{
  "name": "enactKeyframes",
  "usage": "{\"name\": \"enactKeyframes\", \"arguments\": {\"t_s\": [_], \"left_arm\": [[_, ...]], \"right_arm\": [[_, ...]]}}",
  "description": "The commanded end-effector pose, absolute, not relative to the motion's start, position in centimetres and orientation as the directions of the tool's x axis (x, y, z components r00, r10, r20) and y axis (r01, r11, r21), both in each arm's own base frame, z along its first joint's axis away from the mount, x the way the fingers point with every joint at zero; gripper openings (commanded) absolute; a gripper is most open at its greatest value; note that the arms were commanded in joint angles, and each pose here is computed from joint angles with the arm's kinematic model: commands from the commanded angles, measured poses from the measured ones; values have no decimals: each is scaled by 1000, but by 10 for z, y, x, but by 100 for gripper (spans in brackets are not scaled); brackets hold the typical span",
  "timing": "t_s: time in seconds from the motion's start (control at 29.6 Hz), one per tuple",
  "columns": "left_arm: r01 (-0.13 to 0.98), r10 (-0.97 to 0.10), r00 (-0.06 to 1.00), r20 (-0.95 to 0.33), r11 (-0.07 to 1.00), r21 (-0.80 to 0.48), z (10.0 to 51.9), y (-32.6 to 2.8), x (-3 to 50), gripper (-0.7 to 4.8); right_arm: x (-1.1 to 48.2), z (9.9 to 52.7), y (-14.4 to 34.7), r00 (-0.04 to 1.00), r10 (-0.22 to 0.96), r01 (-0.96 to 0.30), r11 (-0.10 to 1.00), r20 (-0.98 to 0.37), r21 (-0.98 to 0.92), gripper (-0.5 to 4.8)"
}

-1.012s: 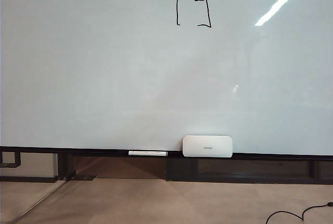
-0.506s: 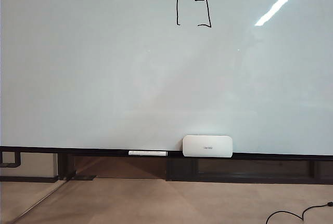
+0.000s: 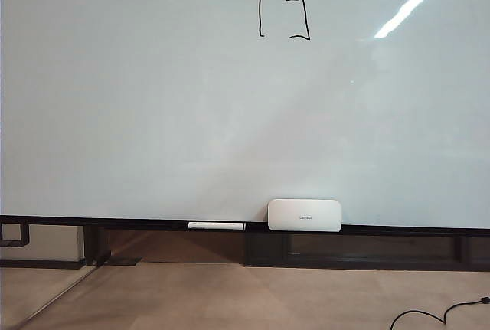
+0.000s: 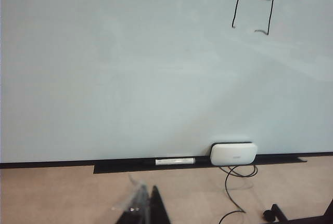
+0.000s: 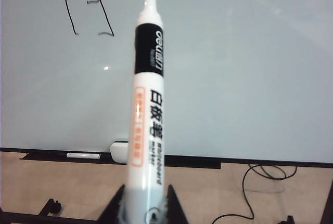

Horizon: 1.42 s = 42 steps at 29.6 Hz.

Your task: Reach to the right to find the marker pen, pick it up, and write the number 13 on the whiteboard.

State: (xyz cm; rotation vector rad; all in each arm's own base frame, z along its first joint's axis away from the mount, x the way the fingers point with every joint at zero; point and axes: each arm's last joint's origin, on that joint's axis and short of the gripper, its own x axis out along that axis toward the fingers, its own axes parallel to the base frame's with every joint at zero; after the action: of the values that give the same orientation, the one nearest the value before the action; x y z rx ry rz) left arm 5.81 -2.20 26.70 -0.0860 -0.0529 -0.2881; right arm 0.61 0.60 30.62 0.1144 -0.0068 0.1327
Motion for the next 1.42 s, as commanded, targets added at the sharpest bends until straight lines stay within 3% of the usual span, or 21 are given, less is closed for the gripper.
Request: {"name": "enactKeyframes", "arguments": {"t_s": [0.03, 0.13, 0.27, 0.4, 0.61, 1.42], "left_arm": [[270, -265, 962, 68, 961, -67, 257, -24, 64, -6], [275, -270, 961, 67, 958, -82, 252, -26, 67, -6], [369, -365, 929, 57, 925, -86, 251, -30, 68, -6], [268, -265, 963, 46, 959, -92, 242, -31, 80, -6], [195, -196, 980, -21, 980, -39, 218, -39, 101, -6], [173, -175, 976, -130, 985, -28, 181, -40, 105, -6]], "right_arm": [[13, 304, 5, 989, 134, -140, 983, 54, 115, -2], [19, 299, 5, 990, 135, -140, 983, 49, 120, -2], [21, 297, 5, 988, 150, -154, 981, 41, 122, -2], [22, 295, 5, 988, 149, -152, 981, 37, 122, -2], [36, 278, 4, 987, 159, -158, 976, 7, 148, -2], [61, 241, 0, 992, 111, -92, 957, -55, 274, -1]]}}
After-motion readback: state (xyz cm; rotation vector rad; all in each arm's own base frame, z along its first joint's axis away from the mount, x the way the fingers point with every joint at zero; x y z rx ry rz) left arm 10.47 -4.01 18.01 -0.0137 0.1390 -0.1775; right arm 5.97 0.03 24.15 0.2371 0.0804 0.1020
